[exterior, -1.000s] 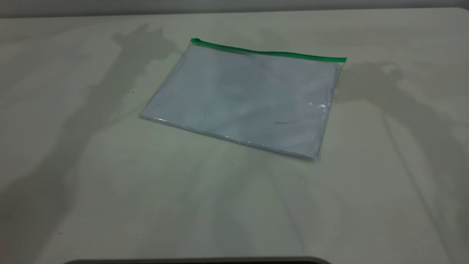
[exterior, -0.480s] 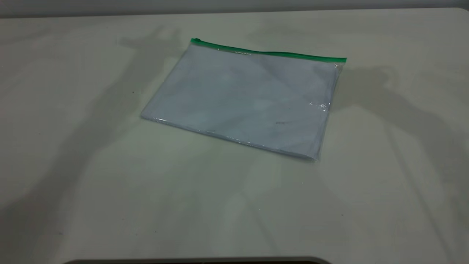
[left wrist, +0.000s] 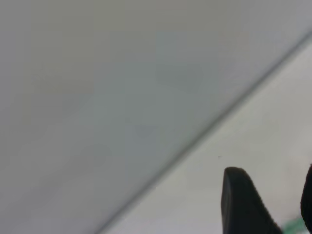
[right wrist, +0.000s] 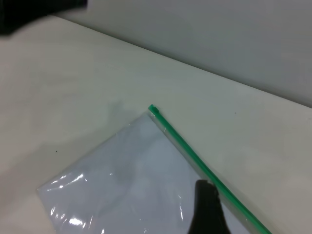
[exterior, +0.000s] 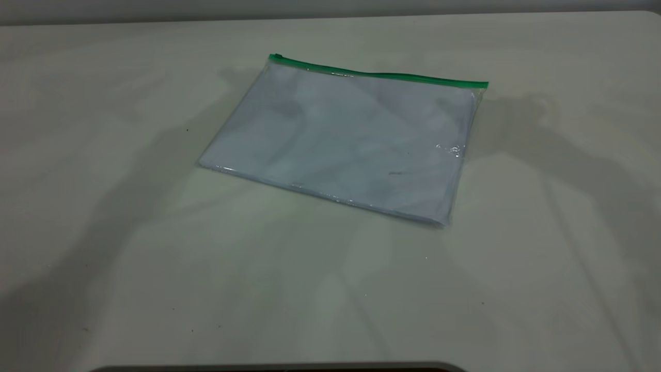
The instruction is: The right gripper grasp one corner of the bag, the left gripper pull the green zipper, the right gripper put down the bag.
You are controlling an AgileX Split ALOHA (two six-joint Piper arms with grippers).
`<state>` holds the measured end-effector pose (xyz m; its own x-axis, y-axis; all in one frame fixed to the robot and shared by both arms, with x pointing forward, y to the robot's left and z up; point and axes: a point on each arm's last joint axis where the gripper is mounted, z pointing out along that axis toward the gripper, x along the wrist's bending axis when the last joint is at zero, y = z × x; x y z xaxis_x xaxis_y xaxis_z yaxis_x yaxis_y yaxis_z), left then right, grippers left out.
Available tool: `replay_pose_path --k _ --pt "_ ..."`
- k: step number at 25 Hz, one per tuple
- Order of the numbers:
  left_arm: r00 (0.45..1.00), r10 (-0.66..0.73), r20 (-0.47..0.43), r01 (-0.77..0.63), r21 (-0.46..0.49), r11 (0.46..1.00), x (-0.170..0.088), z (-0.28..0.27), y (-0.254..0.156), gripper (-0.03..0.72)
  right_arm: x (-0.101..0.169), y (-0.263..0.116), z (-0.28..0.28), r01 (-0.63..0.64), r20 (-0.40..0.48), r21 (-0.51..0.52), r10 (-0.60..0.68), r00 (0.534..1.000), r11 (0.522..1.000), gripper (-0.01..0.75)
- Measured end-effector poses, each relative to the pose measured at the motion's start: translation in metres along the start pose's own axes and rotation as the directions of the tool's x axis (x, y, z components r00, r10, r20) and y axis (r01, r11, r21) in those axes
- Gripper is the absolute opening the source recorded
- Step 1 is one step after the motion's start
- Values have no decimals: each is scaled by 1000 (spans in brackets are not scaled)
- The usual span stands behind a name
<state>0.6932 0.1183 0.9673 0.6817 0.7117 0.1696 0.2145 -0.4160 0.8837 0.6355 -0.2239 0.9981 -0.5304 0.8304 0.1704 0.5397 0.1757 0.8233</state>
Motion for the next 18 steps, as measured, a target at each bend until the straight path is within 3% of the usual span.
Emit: replay_pose_path --k 4,9,13,18 --pt "980 -153 128 152 14 988 -15 4 -15 359 0 0 0 -6 -2 0 6 1000 1000 574" --pt "905 -348 244 349 43 936 -23 1 -14 359 0 0 0 -11 -4 2 11 1000 1000 574" --pt "849 -424 315 376 203 904 -29 -5 -25 359 1 -1 0 -4 -6 13 4 1000 1000 574" --pt "711 -615 341 424 490 762 -13 -29 -37 359 1 -1 -1 -8 -4 20 8 1000 1000 574"
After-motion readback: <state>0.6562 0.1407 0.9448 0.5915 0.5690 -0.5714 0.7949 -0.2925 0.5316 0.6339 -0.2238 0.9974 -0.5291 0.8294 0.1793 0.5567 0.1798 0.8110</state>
